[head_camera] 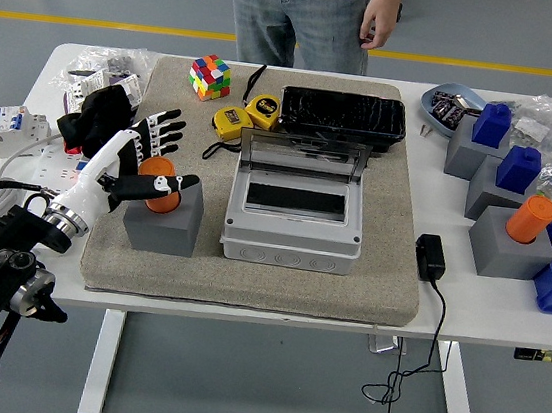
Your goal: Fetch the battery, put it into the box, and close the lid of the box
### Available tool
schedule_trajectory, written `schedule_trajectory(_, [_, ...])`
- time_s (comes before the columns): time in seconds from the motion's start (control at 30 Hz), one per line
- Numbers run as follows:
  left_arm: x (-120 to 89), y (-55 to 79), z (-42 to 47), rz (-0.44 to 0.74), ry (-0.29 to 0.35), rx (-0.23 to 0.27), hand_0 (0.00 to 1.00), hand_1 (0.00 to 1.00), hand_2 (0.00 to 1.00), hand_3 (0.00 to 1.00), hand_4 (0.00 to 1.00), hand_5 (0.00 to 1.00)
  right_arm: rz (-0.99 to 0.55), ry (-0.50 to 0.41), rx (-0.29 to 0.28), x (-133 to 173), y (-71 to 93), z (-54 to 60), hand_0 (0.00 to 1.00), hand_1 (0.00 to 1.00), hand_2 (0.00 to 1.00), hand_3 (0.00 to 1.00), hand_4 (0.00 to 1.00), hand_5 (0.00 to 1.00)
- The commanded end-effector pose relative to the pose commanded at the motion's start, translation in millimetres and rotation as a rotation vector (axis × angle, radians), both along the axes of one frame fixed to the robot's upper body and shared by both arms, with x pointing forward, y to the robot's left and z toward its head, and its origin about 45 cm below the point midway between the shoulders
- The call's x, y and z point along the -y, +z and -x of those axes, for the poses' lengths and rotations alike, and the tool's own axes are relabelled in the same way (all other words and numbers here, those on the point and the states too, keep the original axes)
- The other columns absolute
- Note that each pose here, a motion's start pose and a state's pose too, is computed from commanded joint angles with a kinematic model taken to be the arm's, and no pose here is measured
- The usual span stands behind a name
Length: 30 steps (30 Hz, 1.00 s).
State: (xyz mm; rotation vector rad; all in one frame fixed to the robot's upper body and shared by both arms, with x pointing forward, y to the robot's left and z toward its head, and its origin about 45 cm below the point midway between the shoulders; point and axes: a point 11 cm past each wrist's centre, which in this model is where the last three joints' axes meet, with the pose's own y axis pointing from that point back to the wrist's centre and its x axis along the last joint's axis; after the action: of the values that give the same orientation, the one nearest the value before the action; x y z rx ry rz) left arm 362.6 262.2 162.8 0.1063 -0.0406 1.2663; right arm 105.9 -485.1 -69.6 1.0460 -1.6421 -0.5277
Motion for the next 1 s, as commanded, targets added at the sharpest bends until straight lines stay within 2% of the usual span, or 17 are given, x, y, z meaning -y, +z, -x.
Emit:
schedule_trajectory(0.37, [2.7,-10.6,4.8,0.008,0.002,-0.027,0.830,0.873,0.833,0.838,0.998,0.019,-0.001,-0.001,-0.004,-0.4,-0.8,2.4,0.905,0.900,0.856,0.897,0.998,0.998])
schedule_trajectory(0.43, [2.4,-10.8,4.7,0.012,0.007,-0.027,0.830,0.873,0.833,0.838,0.998,0.019,0.000,-0.001,-0.004,0.0,-0.5,2.2,0.905,0.900,0.856,0.897,0.998,0.998])
schedule_trajectory(0.47, [2.3,-10.7,4.4,0.015,0.009,-0.026,0.799,0.843,0.787,0.796,0.998,0.020,0.000,-0.001,-0.004,0.2,-0.4,2.1,0.904,0.900,0.857,0.896,0.998,0.998])
schedule_trajectory(0.63, [2.1,-12.8,4.4,0.025,0.022,-0.029,0.799,0.843,0.787,0.796,0.998,0.020,0.000,-0.003,-0.004,0.2,-0.6,2.9,0.904,0.900,0.857,0.896,0.998,0.998])
schedule_trajectory(0.67, [2.2,-13.0,4.4,0.025,0.023,-0.030,0.767,0.818,0.747,0.756,0.998,0.014,0.000,-0.003,-0.004,0.1,-0.6,2.7,0.904,0.900,0.856,0.896,0.998,0.998])
schedule_trajectory(0.83, [2.7,-12.2,3.3,0.025,0.028,-0.026,0.767,0.818,0.747,0.756,0.998,0.014,0.000,-0.005,0.001,0.2,-0.1,1.0,0.904,0.900,0.856,0.896,0.998,0.998])
schedule_trajectory(0.87, [2.9,-12.0,3.1,0.026,0.029,-0.025,0.734,0.781,0.699,0.705,0.998,0.004,0.000,-0.004,0.001,0.3,0.0,0.7,0.904,0.900,0.857,0.895,0.998,0.998])
schedule_trajectory(1.0, [3.5,-11.5,2.7,0.029,0.032,-0.022,0.734,0.781,0.699,0.705,0.998,0.004,0.002,-0.007,0.003,1.0,0.4,0.6,0.904,0.900,0.857,0.895,0.998,0.998])
